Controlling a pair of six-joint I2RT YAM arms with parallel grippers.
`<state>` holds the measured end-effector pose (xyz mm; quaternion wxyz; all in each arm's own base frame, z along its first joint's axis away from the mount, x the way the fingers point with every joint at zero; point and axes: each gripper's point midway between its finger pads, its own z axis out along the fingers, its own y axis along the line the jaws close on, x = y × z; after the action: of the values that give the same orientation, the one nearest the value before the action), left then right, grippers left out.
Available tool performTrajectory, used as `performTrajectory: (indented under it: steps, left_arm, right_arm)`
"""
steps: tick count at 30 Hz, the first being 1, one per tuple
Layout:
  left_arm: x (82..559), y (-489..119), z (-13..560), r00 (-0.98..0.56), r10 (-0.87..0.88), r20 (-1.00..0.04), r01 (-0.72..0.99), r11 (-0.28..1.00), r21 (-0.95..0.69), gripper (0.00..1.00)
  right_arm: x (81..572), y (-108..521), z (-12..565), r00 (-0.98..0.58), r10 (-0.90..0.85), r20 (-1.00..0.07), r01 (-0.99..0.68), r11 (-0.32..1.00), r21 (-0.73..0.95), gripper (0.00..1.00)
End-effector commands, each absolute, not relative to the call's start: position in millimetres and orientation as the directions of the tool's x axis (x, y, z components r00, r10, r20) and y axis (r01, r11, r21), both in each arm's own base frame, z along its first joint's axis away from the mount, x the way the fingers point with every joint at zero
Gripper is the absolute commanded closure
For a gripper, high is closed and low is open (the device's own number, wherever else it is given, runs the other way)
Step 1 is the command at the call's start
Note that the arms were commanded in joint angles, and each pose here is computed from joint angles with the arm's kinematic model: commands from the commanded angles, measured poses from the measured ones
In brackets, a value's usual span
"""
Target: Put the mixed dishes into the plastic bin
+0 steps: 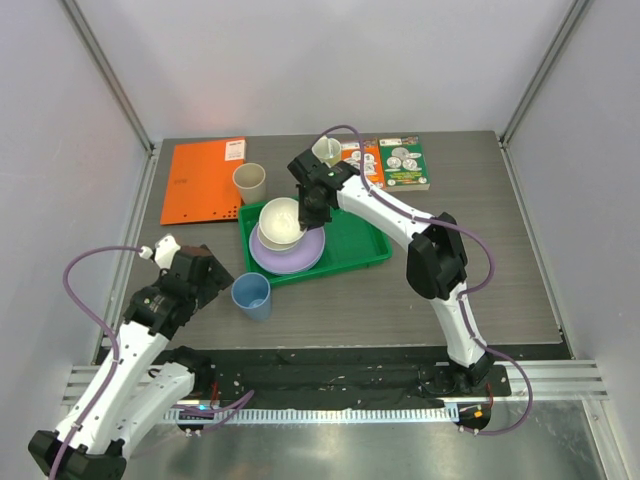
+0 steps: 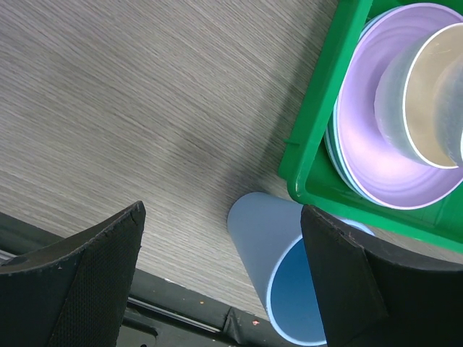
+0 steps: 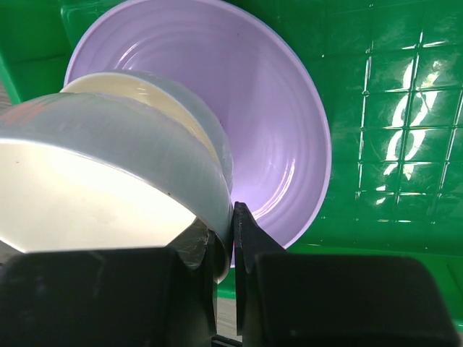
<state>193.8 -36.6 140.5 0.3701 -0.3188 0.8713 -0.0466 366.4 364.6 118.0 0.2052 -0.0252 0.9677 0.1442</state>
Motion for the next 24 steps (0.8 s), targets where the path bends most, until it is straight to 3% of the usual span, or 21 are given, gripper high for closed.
performTrajectory:
  steps: [1, 10, 17, 24]
  left_arm:
    - [197, -34, 143, -0.499, -0.592, -0.632, -0.520, 0.789, -0.328, 0.12]
    - [196, -33, 141, -0.499, -0.590, -0.635, -0.522, 0.789, -0.323, 0.12]
    - [197, -32, 146, -0.494, -0.590, -0.638, -0.522, 0.788, -0.325, 0.12]
    - [197, -32, 142, -0.500, -0.586, -0.638, -0.526, 0.790, -0.313, 0.12]
  right_arm:
    - [372, 378, 150, -0.890, 0.039, -0.454, -0.134, 0.930, 0.343, 0.91]
    - [366, 375, 144, -0.897, 0.026, -0.442, -0.140, 0.930, 0.340, 0.77]
    - [367, 376, 154, -0.887, 0.025, -0.461, -0.158, 0.921, 0.356, 0.50]
    - [365, 382, 171, -0.881, 0.036, -0.471, -0.177, 0.899, 0.400, 0.44]
